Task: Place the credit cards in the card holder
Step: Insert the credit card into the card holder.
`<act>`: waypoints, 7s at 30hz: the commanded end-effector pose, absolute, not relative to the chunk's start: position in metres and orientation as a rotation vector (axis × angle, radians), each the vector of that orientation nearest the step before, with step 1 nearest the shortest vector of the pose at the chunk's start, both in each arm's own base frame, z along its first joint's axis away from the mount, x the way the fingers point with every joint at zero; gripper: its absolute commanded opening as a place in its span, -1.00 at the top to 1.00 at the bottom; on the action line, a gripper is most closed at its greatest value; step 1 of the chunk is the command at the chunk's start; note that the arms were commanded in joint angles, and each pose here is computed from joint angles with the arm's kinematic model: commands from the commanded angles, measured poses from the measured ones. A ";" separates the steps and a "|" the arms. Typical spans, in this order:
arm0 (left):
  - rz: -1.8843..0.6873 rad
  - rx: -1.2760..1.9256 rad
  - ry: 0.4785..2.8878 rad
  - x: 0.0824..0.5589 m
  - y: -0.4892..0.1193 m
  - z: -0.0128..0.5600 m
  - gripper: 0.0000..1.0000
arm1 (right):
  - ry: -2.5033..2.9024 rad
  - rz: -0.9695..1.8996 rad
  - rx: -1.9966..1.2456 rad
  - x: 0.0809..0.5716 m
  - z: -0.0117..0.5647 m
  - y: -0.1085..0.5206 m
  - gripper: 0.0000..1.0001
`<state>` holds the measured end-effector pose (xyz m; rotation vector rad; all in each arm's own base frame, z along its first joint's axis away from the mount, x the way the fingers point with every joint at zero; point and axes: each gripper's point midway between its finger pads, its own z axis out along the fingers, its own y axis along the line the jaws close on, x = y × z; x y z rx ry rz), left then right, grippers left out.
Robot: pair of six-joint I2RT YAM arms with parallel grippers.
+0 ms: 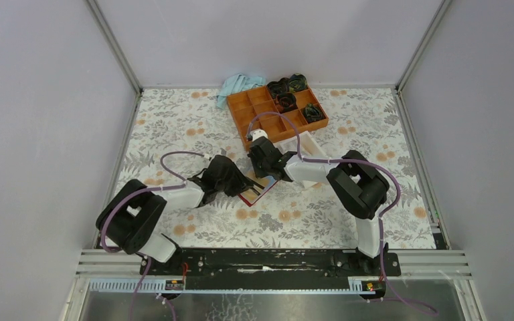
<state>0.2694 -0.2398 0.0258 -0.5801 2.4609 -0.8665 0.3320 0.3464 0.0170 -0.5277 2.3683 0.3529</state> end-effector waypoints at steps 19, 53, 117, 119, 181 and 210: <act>-0.714 -0.622 2.534 0.254 -0.220 -0.007 0.29 | 2.409 0.308 -0.568 0.307 0.021 0.330 0.34; -0.653 -0.616 2.565 0.255 -0.216 -0.010 0.37 | 2.244 0.197 -0.417 0.369 0.071 0.321 0.57; -0.417 -0.165 2.541 0.284 -0.241 0.020 1.00 | 2.447 0.226 -0.426 0.343 -0.010 0.310 0.69; -0.419 -0.161 2.530 0.289 -0.244 0.022 1.00 | 2.452 0.229 -0.429 0.341 -0.011 0.311 0.69; -0.326 -0.139 2.529 0.287 -0.240 0.015 1.00 | 2.472 0.238 -0.447 0.339 -0.018 0.313 0.69; -0.381 -0.154 2.445 0.313 -0.265 0.029 1.00 | 2.482 0.261 -0.444 0.333 -0.022 0.315 0.69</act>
